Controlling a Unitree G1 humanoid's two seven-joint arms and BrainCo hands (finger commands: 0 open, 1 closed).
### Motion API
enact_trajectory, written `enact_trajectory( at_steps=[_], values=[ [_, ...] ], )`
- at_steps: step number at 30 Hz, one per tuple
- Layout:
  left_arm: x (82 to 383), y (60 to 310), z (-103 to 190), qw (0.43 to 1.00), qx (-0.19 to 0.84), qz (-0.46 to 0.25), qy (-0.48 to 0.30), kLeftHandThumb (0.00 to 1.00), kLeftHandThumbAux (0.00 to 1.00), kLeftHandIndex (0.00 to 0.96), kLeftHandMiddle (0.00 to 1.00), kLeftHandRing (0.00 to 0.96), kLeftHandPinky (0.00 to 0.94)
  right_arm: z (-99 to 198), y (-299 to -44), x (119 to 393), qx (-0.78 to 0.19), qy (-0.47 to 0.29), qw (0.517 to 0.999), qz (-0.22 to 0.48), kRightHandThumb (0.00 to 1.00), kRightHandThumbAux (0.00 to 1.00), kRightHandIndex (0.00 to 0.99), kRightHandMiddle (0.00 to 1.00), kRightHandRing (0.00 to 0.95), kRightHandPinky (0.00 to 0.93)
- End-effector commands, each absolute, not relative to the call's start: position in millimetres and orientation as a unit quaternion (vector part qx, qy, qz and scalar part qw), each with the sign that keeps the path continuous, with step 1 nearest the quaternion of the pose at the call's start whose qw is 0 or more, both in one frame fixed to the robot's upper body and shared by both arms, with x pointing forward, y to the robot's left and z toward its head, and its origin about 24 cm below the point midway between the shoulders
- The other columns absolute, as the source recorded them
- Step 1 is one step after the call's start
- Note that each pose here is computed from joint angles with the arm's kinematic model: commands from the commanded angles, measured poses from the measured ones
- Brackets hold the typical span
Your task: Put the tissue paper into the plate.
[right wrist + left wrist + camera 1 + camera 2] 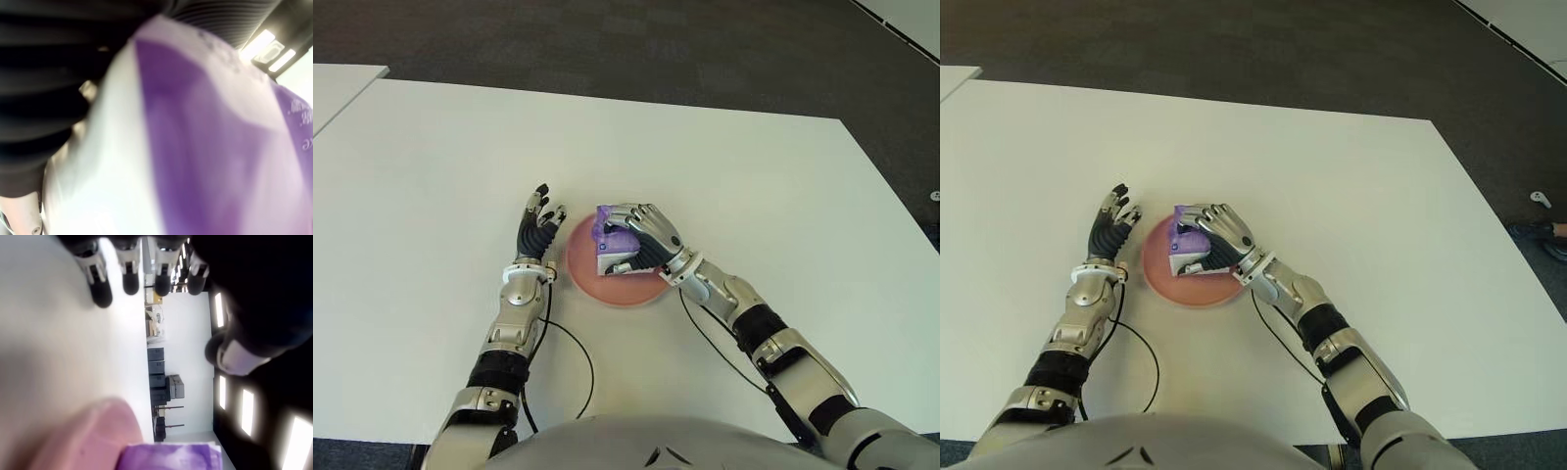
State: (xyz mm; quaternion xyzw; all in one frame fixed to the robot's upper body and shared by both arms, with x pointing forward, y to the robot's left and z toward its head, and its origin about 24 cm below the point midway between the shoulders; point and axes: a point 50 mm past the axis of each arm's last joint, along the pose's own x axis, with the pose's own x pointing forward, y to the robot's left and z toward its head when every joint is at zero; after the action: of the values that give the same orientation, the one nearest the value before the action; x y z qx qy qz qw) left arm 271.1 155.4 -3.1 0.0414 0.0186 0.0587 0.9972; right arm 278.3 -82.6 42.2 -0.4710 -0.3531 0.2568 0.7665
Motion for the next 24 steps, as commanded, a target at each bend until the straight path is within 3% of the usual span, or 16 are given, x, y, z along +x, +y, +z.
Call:
enact_trajectory(
  at_steps=[1,6,8,9,11,14,18,24],
  values=[
    [268.1,158.5,-14.3,0.996,0.054,0.056,0.033,0.000,0.543,0.000,0.000,0.000,0.000,23.7,-89.9,272.6,-0.497,-0.300,0.753,0.310,0.719,0.705,0.440,0.789,0.779,0.759],
    [268.1,159.6,-15.6,0.996,0.059,0.058,0.027,0.000,0.531,0.000,0.000,0.000,0.000,37.5,-92.9,274.9,-0.498,-0.289,0.743,0.342,0.700,0.708,0.433,0.747,0.730,0.695],
    [268.1,160.4,-16.1,0.996,0.060,0.059,0.025,0.000,0.529,0.000,0.000,0.000,0.000,41.4,-94.1,273.9,-0.500,-0.280,0.737,0.359,0.520,0.601,0.379,0.530,0.520,0.517],
    [268.2,160.6,-16.4,0.996,0.060,0.059,0.024,0.000,0.528,0.000,0.000,0.000,0.000,40.8,-94.6,273.2,-0.504,-0.269,0.732,0.371,0.495,0.586,0.372,0.500,0.490,0.492],
    [269.5,160.0,-16.7,0.996,0.057,0.060,0.025,0.000,0.525,0.000,0.000,0.000,0.000,38.6,-96.4,271.8,-0.520,-0.241,0.717,0.397,0.366,0.533,0.224,0.274,0.247,0.246],
    [270.5,154.5,-14.4,0.997,0.050,0.062,0.023,0.000,0.522,0.000,0.000,0.000,0.000,38.4,-99.3,270.1,-0.545,-0.208,0.691,0.427,0.253,0.499,0.091,0.122,0.083,0.080],
    [269.4,153.2,-12.5,0.997,0.045,0.065,0.021,0.000,0.522,0.000,0.000,0.000,0.000,40.7,-102.0,268.9,-0.557,-0.191,0.671,0.451,0.143,0.446,0.019,0.025,0.017,0.016],
    [269.2,157.2,-13.7,0.996,0.056,0.061,0.027,0.000,0.512,0.000,0.000,0.000,0.000,44.4,-103.9,268.8,-0.550,-0.184,0.672,0.461,0.083,0.419,0.002,0.003,0.002,0.002]
  ],
)
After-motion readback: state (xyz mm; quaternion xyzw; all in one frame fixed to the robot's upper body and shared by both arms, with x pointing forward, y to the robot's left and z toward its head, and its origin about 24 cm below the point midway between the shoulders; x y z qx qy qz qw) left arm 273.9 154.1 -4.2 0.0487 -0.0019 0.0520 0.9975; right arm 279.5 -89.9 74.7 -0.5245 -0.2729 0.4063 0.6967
